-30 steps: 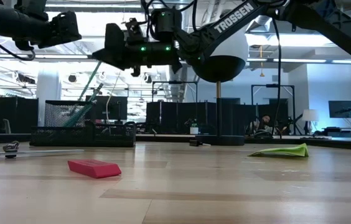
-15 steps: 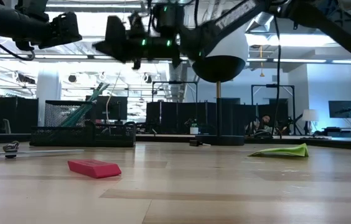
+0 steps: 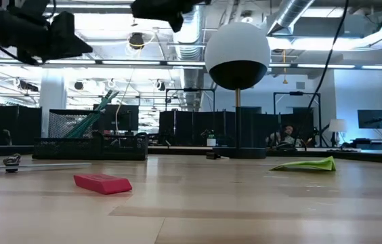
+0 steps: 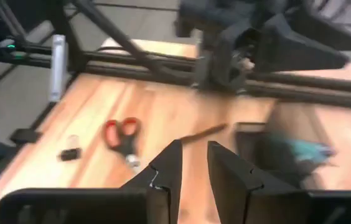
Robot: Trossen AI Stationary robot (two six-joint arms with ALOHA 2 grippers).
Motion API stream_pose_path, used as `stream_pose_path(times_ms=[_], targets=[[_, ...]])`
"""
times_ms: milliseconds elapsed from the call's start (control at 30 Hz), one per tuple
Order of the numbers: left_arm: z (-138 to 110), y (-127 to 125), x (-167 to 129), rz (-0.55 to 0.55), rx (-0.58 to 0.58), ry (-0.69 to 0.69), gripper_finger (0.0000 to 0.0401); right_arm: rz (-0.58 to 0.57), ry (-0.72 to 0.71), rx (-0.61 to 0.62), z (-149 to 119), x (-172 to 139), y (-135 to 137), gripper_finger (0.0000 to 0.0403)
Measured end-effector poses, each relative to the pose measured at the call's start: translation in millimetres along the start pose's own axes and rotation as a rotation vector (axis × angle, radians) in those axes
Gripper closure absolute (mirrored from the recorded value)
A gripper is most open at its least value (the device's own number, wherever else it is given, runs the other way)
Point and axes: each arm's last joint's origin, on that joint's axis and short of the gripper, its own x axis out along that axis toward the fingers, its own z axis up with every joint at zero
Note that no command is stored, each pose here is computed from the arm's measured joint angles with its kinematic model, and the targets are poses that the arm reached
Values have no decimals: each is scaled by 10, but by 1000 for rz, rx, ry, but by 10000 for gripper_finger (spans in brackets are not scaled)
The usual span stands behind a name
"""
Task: Pick and place office supplies into organizer
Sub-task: Put the brown pen into the black desk organizer
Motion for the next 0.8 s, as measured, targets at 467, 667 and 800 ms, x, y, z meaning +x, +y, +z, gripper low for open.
stream_pose_path(times_ms=[467,667,800], targets=[[-333,-143,-288,-212,-190,130,216,77,-218,-14,-907,780,756,333],[-377,-152,-356,-254,-248,157,216,74,-237,7,-1114,1276,710,333],[-382,-151,-359,-253,-274,162,216,19,-228,118,-1191,1606,550,333]])
